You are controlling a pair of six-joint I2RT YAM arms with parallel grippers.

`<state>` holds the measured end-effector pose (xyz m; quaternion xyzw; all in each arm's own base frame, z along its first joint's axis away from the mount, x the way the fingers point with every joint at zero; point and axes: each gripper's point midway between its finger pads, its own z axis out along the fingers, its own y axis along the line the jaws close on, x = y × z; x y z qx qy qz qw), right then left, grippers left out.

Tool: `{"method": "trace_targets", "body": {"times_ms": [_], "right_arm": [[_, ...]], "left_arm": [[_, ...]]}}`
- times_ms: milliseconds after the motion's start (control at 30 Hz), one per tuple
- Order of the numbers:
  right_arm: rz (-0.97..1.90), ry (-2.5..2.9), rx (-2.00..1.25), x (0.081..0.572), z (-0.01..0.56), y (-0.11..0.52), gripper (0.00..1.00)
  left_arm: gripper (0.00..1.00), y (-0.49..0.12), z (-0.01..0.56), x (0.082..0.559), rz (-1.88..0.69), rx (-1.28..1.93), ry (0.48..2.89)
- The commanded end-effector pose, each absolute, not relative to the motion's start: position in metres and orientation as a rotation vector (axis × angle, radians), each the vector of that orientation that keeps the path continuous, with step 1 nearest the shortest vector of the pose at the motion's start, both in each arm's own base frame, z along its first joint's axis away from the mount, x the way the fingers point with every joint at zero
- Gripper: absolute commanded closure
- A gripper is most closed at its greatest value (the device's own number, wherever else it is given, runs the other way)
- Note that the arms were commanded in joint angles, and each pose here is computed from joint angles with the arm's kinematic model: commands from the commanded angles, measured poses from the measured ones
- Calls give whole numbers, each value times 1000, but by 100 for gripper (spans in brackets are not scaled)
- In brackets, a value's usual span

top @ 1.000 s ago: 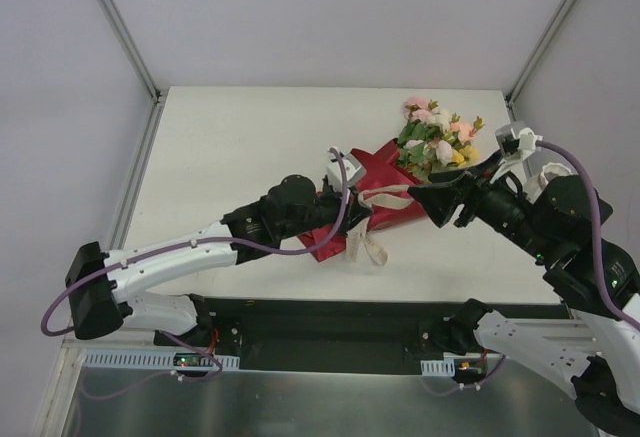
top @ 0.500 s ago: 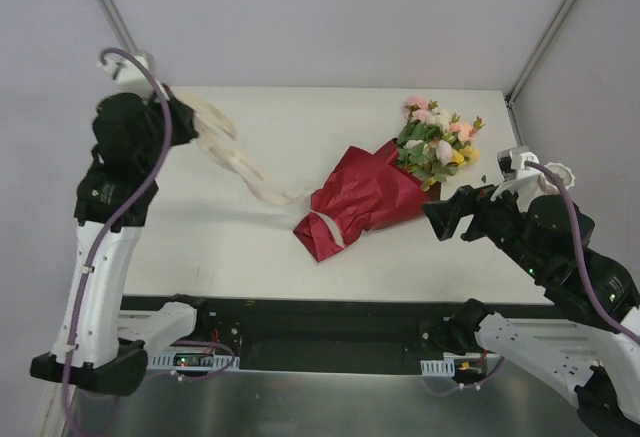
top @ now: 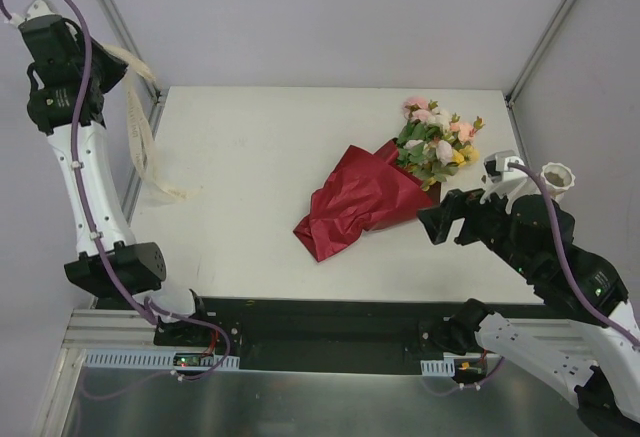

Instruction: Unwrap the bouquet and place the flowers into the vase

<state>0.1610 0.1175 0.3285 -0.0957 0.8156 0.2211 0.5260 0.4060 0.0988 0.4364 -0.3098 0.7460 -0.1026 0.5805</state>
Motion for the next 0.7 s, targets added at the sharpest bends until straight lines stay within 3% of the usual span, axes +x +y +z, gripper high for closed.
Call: {"method": "trace_targets", "body": {"times_ms": [0,233,600,633,667], "right_arm": [[534,1979,-214,162,320,120,10],[534,2026,-218,160,306,122,9],[557,2098,-198,162,283,133,9],[547,2115,-198,162,278,134,9],[540,2127,-201,164,276,135,9]], "left_arm": [[100,85,421,437,-417,-743,1789],[100,108,332,464,-456,-893,1930],[99,118,185,450,-468,-1256,2139],[93,118,179,448,-473,-1291,2136],[71,118,172,444,-469,-1316,2141]]}}
